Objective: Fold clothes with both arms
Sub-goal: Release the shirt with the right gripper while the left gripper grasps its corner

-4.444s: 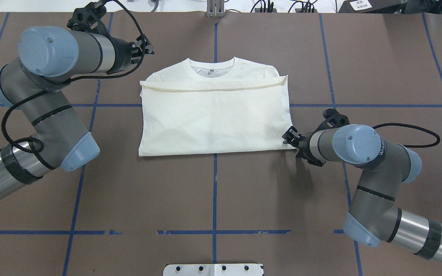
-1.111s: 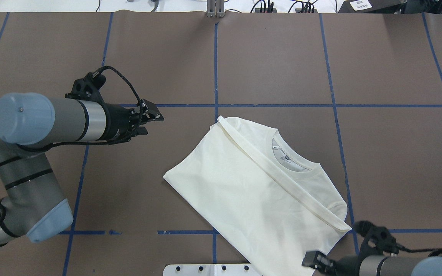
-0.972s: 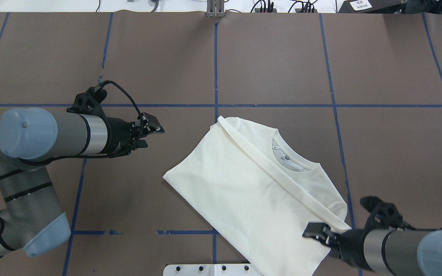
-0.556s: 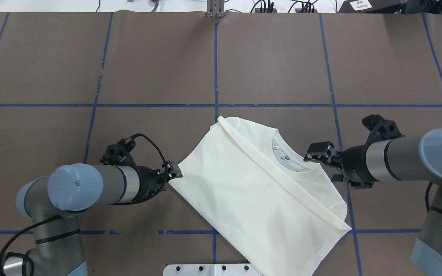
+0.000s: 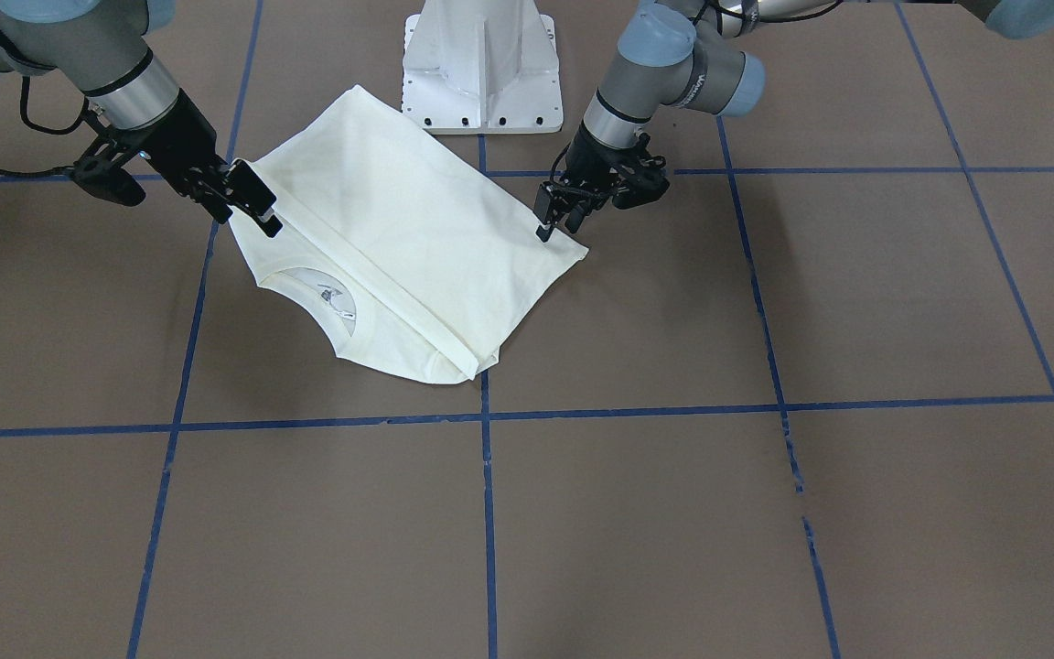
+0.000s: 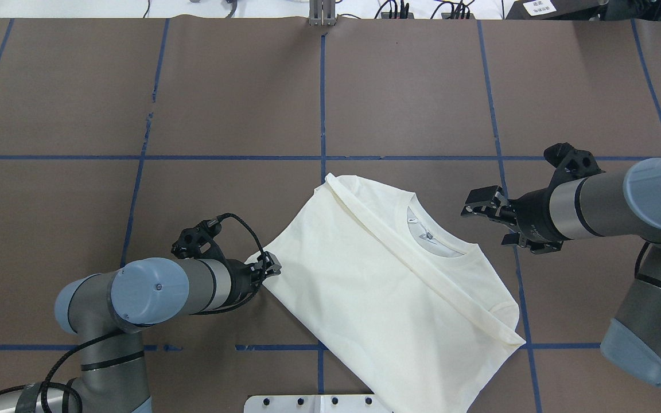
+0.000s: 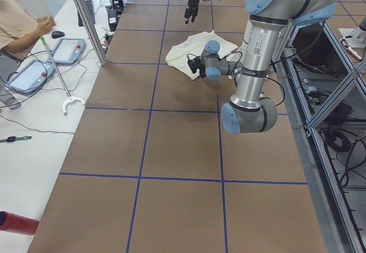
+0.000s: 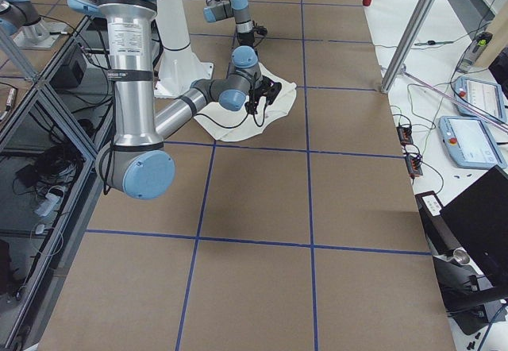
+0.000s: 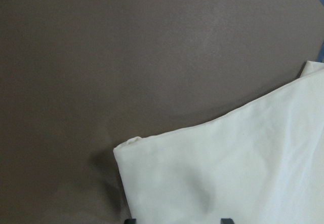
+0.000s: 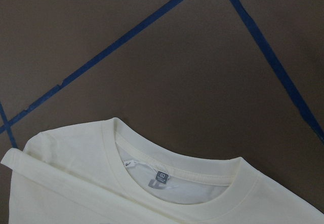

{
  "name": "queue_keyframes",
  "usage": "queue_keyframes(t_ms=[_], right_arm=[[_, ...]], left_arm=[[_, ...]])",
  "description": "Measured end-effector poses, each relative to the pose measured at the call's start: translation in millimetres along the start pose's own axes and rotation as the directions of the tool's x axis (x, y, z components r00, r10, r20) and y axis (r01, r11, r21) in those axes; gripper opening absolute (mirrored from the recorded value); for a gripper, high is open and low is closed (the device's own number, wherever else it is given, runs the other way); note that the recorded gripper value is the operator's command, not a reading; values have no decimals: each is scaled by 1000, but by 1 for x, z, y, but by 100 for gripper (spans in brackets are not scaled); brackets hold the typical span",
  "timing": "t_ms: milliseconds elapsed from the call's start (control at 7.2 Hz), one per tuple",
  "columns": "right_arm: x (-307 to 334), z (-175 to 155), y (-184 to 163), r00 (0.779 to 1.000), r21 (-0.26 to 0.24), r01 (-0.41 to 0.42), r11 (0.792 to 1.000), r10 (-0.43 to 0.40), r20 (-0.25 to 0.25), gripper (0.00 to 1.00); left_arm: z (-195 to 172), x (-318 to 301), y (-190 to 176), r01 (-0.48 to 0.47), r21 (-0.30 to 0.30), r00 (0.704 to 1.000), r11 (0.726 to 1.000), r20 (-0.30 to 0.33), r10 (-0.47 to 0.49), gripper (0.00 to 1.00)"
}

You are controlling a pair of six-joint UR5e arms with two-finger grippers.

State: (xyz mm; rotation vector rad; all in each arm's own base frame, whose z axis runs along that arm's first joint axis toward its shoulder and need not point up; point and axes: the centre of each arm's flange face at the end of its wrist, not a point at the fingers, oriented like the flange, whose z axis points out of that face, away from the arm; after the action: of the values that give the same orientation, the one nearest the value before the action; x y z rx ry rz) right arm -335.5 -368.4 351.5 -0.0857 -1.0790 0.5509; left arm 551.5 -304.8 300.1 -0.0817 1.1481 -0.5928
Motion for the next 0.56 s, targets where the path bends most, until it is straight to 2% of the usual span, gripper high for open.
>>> queue_keyframes(t_ms=[278, 556], right_arm=[[0, 3, -2, 1000, 4, -2, 1000, 2, -3, 100], [0, 4, -2, 1000, 4, -2, 1000, 2, -5, 100]], left_arm=[[2, -2, -3, 1, 11, 1000, 1000, 17, -1, 0], [0, 1, -7, 5, 18, 1000, 1000, 10, -6, 0]])
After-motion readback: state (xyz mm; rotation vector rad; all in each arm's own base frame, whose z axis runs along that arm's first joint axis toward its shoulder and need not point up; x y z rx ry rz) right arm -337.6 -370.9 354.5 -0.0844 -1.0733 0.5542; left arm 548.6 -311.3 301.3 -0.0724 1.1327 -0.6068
